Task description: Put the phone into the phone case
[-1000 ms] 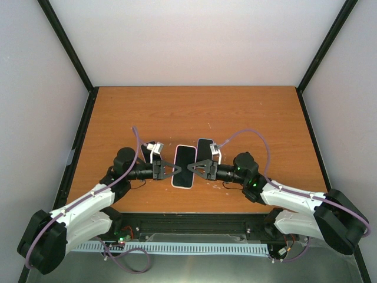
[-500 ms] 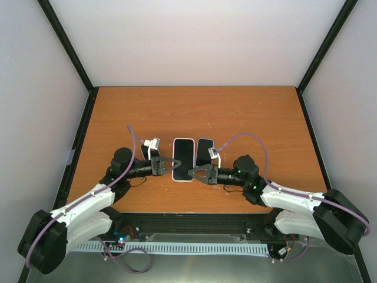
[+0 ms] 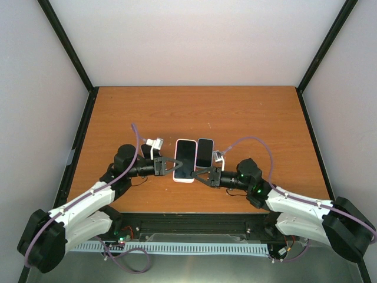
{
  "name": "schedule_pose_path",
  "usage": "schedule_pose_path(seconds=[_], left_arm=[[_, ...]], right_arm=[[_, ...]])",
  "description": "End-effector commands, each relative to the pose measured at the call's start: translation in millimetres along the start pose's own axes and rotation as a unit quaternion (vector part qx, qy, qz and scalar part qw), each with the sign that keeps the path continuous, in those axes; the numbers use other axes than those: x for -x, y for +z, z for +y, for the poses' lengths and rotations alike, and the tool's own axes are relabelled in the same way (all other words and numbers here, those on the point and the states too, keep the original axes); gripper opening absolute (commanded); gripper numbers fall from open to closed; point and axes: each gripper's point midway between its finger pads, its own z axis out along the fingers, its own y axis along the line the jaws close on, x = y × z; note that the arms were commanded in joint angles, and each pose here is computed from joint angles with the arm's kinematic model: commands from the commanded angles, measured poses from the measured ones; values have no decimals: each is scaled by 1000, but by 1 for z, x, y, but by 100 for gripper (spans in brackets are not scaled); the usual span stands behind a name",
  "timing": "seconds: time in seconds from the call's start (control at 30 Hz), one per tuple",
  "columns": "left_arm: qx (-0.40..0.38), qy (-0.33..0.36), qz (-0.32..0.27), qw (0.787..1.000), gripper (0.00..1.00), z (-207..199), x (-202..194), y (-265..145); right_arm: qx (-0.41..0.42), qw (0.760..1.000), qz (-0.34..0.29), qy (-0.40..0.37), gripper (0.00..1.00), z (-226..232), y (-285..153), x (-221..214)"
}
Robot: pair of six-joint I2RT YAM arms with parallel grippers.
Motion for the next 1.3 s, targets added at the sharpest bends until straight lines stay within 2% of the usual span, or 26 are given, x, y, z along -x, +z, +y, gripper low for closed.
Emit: schedule_pose_path(seconds=[0.0, 0.2, 0.47, 0.57, 0.73, 0.8, 0.83, 0.97, 1.2, 1.27], left_arm=[[-18, 65, -7, 998, 0, -19, 11, -4], [-54, 82, 40, 994, 0, -32, -10, -9], [-77, 93, 75, 990, 0, -37, -23, -10], [-73, 90, 82, 990, 0, -33, -25, -9], [-50, 87, 76, 992, 0, -24, -23, -8], [-38, 87, 71, 993, 0, -21, -20, -7], [-33, 89, 68, 993, 1, -20, -19, -7], [-14, 86, 59, 994, 14, -16, -15, -7], [91, 90, 0, 992, 69, -1, 10, -18], [129, 98, -29, 986, 80, 4, 20, -25]], right_arm=[[-16, 998, -40, -36, 37, 12, -5, 18], [-39, 992, -94, -69, 51, 23, -15, 38], [-40, 991, -101, -75, 51, 33, -6, 52], [-30, 991, -105, -73, 43, 36, -3, 55], [-26, 992, -101, -69, 13, 32, -1, 53], [-23, 992, -102, -68, 4, 31, -1, 52], [-22, 992, -101, -68, 3, 30, -1, 51], [-33, 992, -99, -66, 3, 23, -1, 49], [-81, 991, -74, -71, 3, -4, 1, 40], [-100, 990, -65, -70, 3, -15, 4, 38]])
